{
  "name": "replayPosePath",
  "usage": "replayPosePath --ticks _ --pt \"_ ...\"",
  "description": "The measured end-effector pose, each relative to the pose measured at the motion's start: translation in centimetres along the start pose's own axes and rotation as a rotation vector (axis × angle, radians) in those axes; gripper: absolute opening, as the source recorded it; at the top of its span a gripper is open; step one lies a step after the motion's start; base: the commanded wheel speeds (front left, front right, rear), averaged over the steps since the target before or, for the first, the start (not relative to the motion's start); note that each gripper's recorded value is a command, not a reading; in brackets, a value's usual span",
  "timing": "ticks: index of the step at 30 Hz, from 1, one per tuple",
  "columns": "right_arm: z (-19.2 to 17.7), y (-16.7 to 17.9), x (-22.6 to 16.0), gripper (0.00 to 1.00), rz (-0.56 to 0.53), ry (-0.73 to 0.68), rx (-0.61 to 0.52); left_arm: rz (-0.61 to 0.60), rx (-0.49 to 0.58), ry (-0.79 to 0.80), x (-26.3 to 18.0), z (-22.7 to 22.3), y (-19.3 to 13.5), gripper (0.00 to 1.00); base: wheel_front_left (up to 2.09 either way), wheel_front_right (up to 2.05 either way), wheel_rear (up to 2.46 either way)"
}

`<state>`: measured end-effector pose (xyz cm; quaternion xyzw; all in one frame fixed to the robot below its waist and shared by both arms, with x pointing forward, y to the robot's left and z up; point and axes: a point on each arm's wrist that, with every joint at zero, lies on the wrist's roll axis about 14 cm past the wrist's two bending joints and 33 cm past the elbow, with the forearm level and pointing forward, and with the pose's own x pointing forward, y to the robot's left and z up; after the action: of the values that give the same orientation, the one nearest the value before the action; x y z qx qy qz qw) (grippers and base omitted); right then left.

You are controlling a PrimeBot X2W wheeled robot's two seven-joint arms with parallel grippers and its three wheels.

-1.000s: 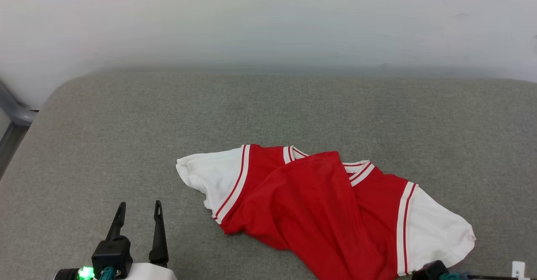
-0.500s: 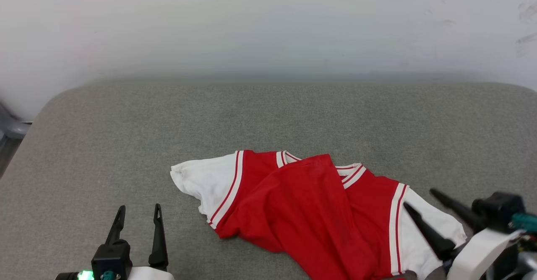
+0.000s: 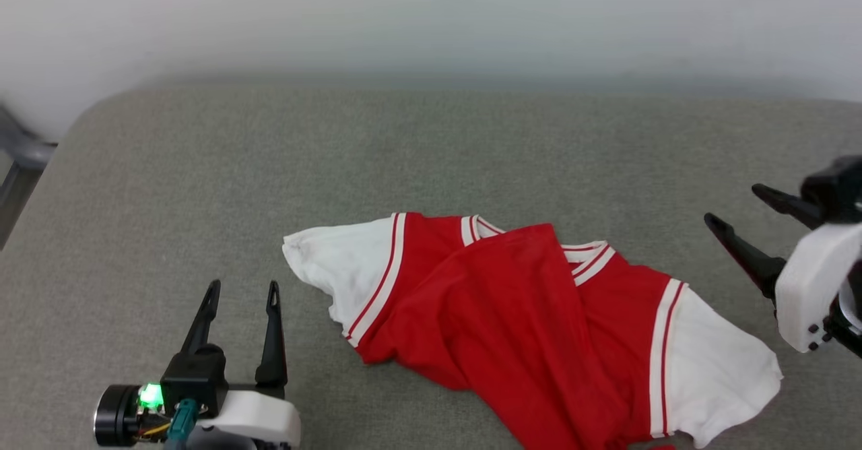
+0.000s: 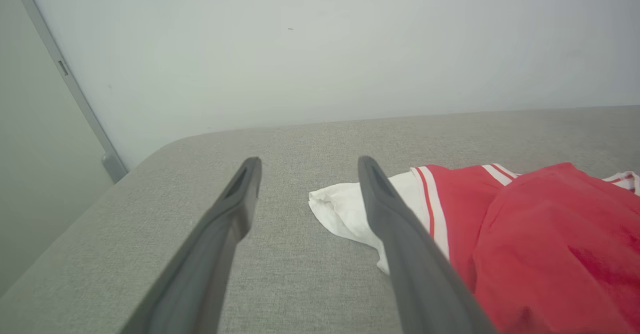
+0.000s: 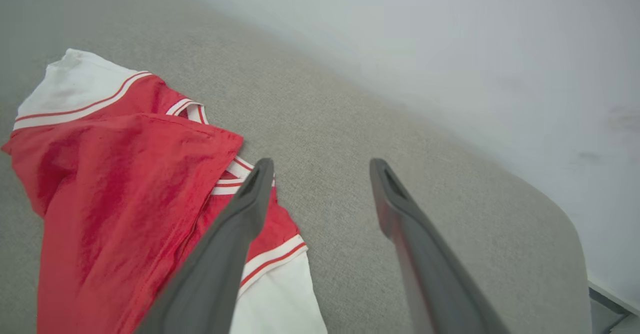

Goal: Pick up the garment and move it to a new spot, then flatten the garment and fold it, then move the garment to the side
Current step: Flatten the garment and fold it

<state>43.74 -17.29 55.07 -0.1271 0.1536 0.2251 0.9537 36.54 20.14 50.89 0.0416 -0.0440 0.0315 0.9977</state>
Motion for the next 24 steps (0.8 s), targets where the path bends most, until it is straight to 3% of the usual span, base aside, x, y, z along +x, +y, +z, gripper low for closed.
replayPosePath --ticks 9,17,24 --pt "-6.8 2.9 5.3 1.00 0.177 0.434 -0.053 0.005 0.006 0.003 1.8 -0.3 0.2 1.00 0.00 0.00 0.00" --pt "-11.5 4.2 9.8 1.00 0.235 0.602 -0.087 0.019 0.002 0.044 2.9 -1.9 0.3 1.00 0.00 0.00 0.00" --pt "-15.7 5.6 11.6 1.00 0.284 0.707 -0.080 0.044 0.013 0.089 3.1 -3.5 1.1 1.00 0.00 0.00 0.00"
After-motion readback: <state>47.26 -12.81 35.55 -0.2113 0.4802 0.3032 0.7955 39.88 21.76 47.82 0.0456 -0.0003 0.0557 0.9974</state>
